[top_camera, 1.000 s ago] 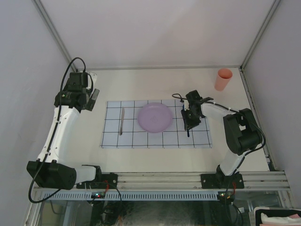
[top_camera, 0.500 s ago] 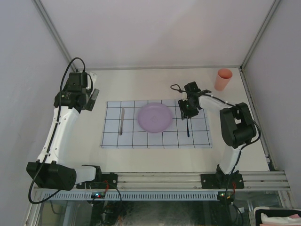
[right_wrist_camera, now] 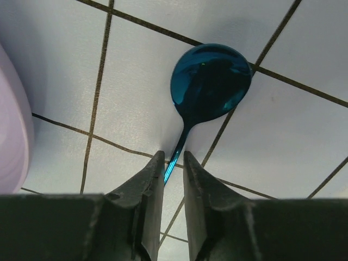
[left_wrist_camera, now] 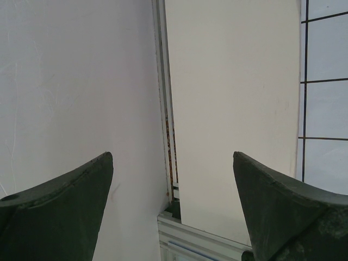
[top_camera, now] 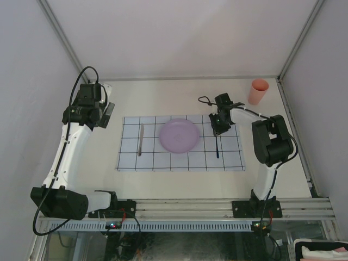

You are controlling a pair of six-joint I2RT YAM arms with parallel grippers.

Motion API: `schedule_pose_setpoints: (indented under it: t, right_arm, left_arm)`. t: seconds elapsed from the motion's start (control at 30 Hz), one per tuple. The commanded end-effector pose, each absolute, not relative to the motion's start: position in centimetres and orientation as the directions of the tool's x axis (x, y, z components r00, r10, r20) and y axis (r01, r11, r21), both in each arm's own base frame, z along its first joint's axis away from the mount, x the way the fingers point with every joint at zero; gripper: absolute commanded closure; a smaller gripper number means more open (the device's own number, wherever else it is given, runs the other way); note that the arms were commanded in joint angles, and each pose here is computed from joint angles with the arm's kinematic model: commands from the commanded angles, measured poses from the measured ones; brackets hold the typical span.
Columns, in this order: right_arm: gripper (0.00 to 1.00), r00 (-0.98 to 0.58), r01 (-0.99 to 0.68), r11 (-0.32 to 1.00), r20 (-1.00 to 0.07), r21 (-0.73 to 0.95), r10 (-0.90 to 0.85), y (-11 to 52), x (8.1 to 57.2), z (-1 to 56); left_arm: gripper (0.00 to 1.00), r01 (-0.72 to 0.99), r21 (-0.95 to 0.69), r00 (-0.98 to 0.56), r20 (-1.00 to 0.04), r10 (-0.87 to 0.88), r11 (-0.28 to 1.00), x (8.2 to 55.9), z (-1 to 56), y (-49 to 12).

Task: Set the dinner table for one person
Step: Adjust the spoon with the napkin.

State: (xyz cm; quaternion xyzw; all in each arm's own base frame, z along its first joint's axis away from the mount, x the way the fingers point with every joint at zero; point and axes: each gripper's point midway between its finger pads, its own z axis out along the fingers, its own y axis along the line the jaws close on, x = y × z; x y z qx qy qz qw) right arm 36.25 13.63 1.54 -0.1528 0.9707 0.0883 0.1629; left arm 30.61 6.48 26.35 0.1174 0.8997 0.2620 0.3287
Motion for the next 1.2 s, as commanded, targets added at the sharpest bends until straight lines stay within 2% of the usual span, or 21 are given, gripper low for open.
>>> schedule_pose_setpoints:
  t: [0.0,0.27,0.37,1.17]
  right_arm:
    - [0.84,-0.886,-0.338,0.933,-0.375,0.122,-0.272,13.9,37.5,1.7]
    - [0.93,-0.889,-0.339,0.931,-0.368,0.134,-0.271,14.2,37.4,1.5]
    - [1.0,-0.89,-0.342,0.929,-0.365,0.144,-0.272,14.3,37.3,1.5]
    - [1.0,-0.906,-0.297,0.93,-0.372,0.219,-0.202,15.5,35.5,4.8]
  left_arm:
    - [0.05,0.005,0.562,-0.743,-0.551,0.379,0.827,30.6,27.2,6.9]
    - [0.05,0.007,0.563,-0.744,-0.549,0.381,0.826,30.8,27.3,6.9]
    - [0.05,0.007,0.565,-0.744,-0.548,0.382,0.825,30.8,27.4,6.9]
    - [0.05,0.007,0.549,-0.733,-0.565,0.378,0.836,30.7,27.4,6.6]
